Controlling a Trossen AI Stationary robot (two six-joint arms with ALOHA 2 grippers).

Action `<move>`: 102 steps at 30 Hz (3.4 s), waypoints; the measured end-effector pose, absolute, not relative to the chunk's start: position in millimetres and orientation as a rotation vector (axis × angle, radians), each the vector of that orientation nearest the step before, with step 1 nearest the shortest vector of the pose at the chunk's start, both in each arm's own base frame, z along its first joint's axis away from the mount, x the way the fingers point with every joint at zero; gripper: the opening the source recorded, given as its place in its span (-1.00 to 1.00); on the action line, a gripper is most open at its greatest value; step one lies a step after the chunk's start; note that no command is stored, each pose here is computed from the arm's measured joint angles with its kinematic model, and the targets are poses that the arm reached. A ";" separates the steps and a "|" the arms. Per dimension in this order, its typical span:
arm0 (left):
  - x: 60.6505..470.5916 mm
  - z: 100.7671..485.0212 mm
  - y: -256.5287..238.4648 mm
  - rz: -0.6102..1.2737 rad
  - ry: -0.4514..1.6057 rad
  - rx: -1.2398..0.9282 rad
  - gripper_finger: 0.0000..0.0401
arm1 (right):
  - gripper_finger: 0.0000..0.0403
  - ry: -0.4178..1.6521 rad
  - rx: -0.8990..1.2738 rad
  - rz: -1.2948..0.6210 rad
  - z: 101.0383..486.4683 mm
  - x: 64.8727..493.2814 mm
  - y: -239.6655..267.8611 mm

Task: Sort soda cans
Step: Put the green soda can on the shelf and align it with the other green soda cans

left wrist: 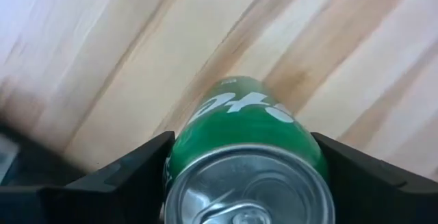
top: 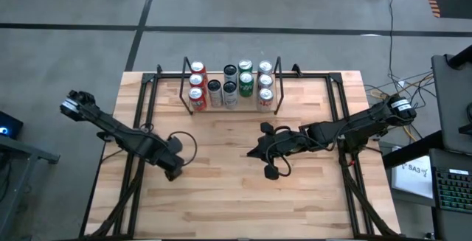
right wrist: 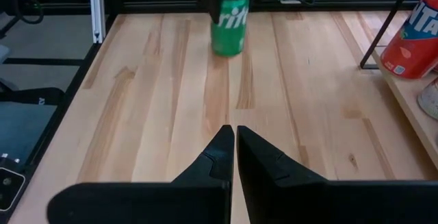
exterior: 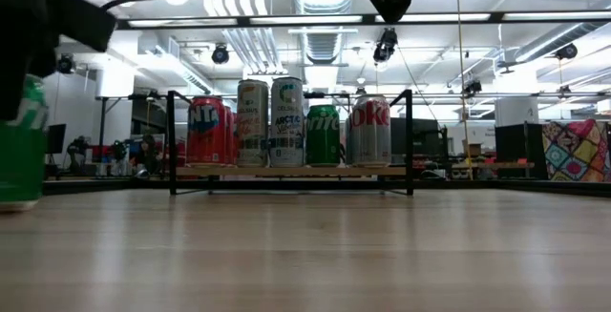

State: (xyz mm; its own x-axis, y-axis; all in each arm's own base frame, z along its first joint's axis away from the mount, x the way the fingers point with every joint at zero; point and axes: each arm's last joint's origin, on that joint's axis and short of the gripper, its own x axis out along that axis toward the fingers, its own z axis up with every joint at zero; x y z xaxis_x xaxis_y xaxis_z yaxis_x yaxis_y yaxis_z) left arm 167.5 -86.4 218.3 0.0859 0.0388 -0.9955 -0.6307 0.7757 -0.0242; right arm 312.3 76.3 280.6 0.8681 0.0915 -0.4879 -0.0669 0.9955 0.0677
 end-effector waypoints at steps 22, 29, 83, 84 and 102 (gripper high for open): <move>253.2 215.6 -122.7 0.059 1.266 0.201 0.44 | -0.95 0.515 0.037 0.085 279.0 313.3 76.5; 274.5 219.0 -129.0 0.035 1.366 0.313 0.49 | -0.95 0.540 0.036 0.082 267.8 320.7 78.4; 255.0 271.5 -105.6 0.152 1.214 0.298 0.93 | -0.95 0.557 0.021 0.081 256.7 327.9 80.0; 250.6 276.6 -104.6 0.170 1.182 0.248 0.92 | -0.95 0.549 0.021 0.080 256.8 328.8 80.1; 171.7 231.3 -110.3 0.182 0.844 -0.283 0.70 | -0.95 0.277 -0.023 0.058 241.8 375.9 70.0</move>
State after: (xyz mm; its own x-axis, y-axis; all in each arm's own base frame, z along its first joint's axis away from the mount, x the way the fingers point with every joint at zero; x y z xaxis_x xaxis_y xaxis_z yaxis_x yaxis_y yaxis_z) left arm 171.7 -110.3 231.3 0.6526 0.0462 -0.7563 -0.2690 0.9473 -0.1742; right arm 375.9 70.0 241.8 0.9602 0.0544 -0.2739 -0.0608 0.9980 -0.0147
